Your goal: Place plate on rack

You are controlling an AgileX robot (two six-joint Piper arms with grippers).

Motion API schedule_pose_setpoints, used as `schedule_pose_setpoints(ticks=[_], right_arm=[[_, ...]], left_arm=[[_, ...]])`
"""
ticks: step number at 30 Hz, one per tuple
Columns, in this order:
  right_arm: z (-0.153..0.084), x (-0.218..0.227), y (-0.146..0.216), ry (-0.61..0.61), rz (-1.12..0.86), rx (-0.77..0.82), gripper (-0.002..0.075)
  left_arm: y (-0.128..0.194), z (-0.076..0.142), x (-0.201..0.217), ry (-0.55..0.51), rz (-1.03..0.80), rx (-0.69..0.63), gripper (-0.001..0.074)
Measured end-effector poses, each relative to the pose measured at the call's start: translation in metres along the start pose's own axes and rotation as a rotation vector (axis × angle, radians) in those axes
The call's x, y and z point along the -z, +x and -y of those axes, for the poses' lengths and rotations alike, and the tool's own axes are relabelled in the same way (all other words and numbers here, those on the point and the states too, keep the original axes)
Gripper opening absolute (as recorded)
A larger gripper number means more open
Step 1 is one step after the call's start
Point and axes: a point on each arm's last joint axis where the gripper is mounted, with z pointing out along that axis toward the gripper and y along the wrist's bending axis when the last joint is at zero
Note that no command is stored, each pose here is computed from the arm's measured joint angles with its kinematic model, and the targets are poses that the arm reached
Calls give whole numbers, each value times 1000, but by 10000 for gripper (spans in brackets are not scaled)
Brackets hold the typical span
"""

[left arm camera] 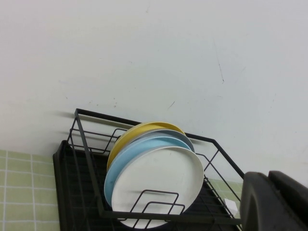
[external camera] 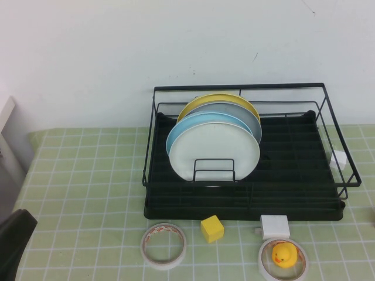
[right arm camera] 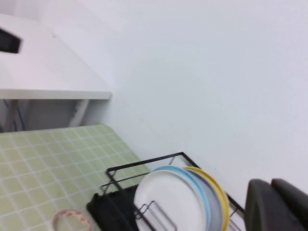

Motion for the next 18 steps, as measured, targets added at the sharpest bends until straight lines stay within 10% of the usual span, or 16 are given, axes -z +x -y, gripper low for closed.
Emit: schedule_pose_setpoints(ticks=[9,18], right_arm=[[-16,-3,39,-45,-146,-12,9],[-9,-30,108,216,-263,-202,9]], left_arm=[[0,0,0,0,0,-5,-1],[0,0,0,0,0,-3,-1]])
